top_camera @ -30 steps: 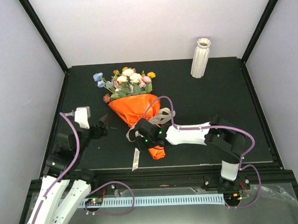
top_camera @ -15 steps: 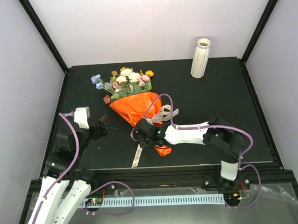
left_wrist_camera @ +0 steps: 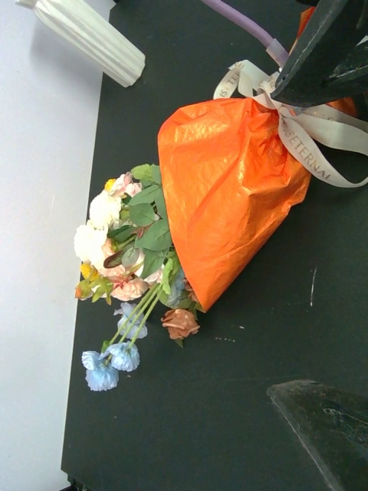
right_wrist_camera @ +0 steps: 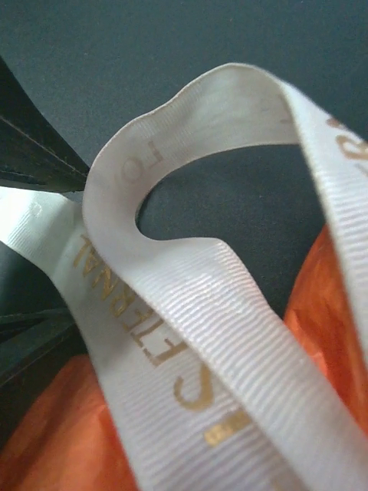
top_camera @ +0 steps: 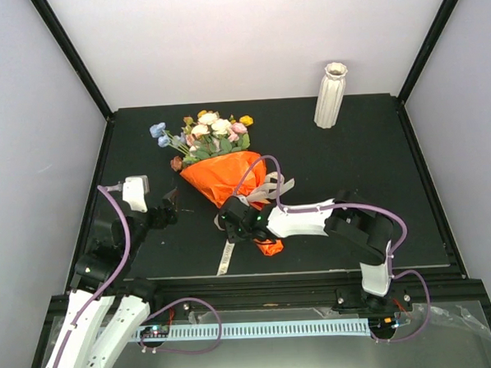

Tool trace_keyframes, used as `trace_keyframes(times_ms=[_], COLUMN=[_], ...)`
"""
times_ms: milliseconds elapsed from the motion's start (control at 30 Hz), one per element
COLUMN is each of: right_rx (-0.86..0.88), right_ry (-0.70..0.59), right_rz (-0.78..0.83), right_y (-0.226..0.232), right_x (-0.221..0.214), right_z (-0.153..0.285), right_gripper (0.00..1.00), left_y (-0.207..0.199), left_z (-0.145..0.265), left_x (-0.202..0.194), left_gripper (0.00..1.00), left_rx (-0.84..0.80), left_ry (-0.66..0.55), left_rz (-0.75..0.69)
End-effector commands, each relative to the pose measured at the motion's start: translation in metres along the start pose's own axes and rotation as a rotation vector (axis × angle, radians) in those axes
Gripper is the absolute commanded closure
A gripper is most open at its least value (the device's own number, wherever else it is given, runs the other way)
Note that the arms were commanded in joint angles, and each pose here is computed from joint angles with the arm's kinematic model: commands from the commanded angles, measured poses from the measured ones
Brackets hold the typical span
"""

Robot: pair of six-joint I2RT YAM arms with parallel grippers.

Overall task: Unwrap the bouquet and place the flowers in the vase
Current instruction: Untie the ribbon from the wrapping paper.

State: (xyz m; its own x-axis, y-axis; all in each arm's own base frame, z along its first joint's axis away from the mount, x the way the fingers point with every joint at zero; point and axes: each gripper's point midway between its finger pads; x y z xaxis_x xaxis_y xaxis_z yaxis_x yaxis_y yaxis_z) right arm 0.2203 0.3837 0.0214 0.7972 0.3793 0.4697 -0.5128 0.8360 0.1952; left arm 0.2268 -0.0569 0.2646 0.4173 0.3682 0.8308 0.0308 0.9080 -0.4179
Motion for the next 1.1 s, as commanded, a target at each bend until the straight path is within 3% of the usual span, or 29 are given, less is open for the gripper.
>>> trace_keyframes(times_ms=[0,233,467,733,1067], right_rx=[0.003,0.022,0.101,0.159,0.124], right_ry=[-0.013,-0.011,-0.078,-0.239,-0.205], right_rz=[-0.005,-0.009,0.024,-0.029,-0.137], right_y=[-0.002,-0.003,0.008,0.006,-0.003], right_x=[0.007,0.006,0.015,0.029,0.023], right_z=[-0.007,-0.01,-0.002,0.029,0.032], right_gripper=[0.57,0.72,0.98,0.99,0.98], left_y=[-0.003,-0.003,-0.003,-0.004,-0.002], left_z=[0.004,0.004,0.003,0.003,0.004], left_x=[0.007,0.007,0.007,0.006,0.008], left_gripper=[0.01,0.01,0.01,0.01,0.01], left_rx=[-0.017,-0.016,-0.017,-0.022,-0.014], left_ry=[-0.025,-0.026,-0.023,-0.021,-0.03], left_rz=[0.01,0.011,0.01,0.011,0.015])
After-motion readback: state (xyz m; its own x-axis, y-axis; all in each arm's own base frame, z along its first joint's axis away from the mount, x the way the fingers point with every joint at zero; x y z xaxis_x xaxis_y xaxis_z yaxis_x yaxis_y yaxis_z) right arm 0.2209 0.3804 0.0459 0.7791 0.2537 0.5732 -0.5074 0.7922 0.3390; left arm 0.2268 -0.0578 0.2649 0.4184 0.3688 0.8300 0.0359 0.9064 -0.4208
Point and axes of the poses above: each gripper's point midway between its finger pads, its own z axis back along the fingers, its own y axis along the line the jaws close on, x = y × z, and after that the axes turned 13 degrees about z, right-handed
